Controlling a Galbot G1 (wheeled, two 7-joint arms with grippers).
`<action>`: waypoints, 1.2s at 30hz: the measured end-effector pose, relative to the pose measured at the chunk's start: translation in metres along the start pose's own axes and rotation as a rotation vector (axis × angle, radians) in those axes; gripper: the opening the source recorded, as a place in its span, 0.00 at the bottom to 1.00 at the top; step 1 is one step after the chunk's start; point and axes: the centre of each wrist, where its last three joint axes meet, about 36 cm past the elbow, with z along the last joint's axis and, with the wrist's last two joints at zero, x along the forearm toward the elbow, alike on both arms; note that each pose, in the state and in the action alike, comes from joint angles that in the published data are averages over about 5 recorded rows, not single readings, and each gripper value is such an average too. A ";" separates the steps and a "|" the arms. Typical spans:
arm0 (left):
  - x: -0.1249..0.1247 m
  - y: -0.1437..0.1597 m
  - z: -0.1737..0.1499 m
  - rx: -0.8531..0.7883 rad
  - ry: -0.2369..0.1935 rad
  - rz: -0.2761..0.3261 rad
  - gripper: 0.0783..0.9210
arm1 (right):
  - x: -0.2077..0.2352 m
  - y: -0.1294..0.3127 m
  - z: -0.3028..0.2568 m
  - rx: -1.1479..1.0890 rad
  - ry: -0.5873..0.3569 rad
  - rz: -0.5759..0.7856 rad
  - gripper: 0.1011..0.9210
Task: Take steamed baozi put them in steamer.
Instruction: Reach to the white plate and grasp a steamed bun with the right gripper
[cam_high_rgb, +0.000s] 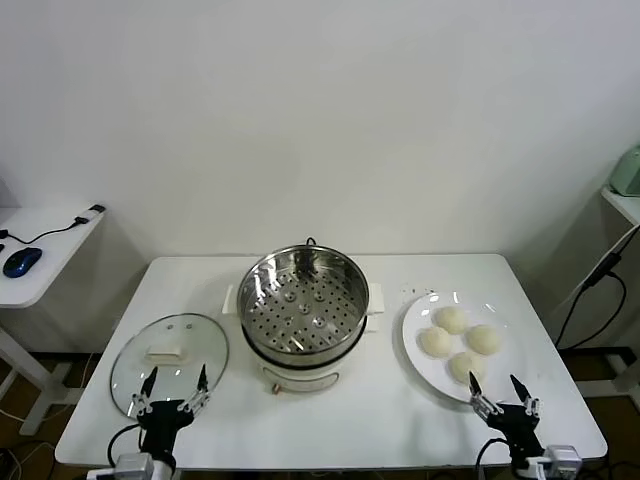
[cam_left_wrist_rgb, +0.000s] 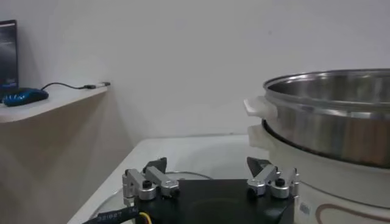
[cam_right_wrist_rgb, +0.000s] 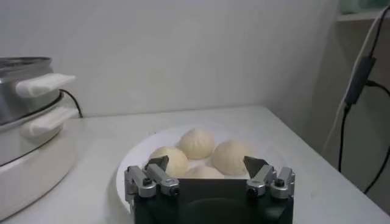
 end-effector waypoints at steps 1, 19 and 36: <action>0.000 0.000 0.000 -0.001 0.000 0.000 0.88 | -0.004 -0.001 -0.003 0.011 -0.002 -0.004 0.88; -0.005 0.011 0.003 -0.019 0.003 0.003 0.88 | -0.185 -0.053 -0.177 0.691 0.014 -0.412 0.88; -0.004 0.007 0.008 -0.023 0.006 0.013 0.88 | -0.272 -0.096 -0.277 1.279 0.525 -0.965 0.88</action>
